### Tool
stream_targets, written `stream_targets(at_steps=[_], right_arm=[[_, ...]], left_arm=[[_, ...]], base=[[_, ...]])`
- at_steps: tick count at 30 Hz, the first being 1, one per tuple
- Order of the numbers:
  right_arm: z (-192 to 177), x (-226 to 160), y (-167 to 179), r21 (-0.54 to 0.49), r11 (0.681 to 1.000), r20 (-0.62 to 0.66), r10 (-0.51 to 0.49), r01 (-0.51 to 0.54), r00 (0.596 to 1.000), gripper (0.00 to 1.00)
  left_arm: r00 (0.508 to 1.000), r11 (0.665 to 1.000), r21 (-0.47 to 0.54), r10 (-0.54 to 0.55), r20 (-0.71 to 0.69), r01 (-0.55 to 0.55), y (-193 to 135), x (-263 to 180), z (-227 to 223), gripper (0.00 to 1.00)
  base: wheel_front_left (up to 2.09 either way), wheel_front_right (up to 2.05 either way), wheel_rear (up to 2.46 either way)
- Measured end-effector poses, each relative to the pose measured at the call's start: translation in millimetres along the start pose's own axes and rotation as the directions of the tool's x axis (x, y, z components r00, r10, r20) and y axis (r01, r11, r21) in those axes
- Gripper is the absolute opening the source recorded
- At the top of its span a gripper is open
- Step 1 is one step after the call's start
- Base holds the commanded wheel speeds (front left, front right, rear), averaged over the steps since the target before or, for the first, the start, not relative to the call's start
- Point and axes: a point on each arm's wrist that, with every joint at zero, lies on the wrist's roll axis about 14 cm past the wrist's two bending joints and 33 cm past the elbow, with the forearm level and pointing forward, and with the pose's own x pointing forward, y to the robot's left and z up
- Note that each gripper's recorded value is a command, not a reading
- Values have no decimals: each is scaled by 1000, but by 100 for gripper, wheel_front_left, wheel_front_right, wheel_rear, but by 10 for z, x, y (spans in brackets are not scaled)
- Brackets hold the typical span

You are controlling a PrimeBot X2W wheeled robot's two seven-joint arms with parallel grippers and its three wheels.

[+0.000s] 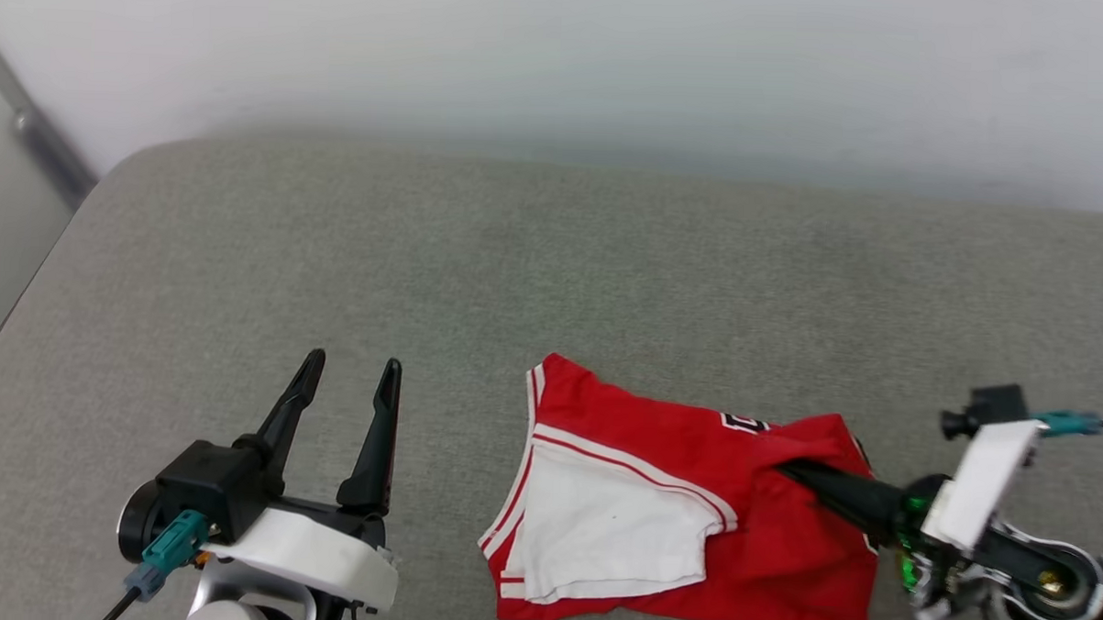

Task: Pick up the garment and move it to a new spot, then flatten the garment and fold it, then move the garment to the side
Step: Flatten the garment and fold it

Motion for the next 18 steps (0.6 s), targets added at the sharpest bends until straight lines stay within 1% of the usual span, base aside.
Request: stream_targets(at_steps=[4,8,11,13,14,15,18], right_arm=[[-186,413,129,16,998,-97,54,-53,994,0],[-382,766,117,1,999,-187,33,-34,982,0],[-481,968,6,-33,999,-223,-24,17,975,0],[-565,1064,-51,-8,1000,-253,-29,28,967,0],[-590,1105,-74,-3,999,-259,-33,34,965,21],[-654,1206,-99,3,999,-278,-38,40,960,100],[-704,1248,-42,-1,1000,-291,-25,26,956,100]], left_arm=[[1000,1000,-1,15,-2,-15,66,23,-19,100],[999,999,-5,39,-6,-40,147,49,-56,100],[998,998,0,64,-18,-64,230,52,-111,100],[997,997,-1,74,-29,-74,267,53,-160,100],[996,997,-1,80,-32,-80,282,58,-178,100],[995,996,0,89,-38,-89,319,80,-211,100],[995,996,-2,90,-42,-91,320,84,-240,100]], base=[[0,0,0],[0,0,0],[0,0,0],[0,0,0],[0,0,0],[0,0,0],[0,0,0]])
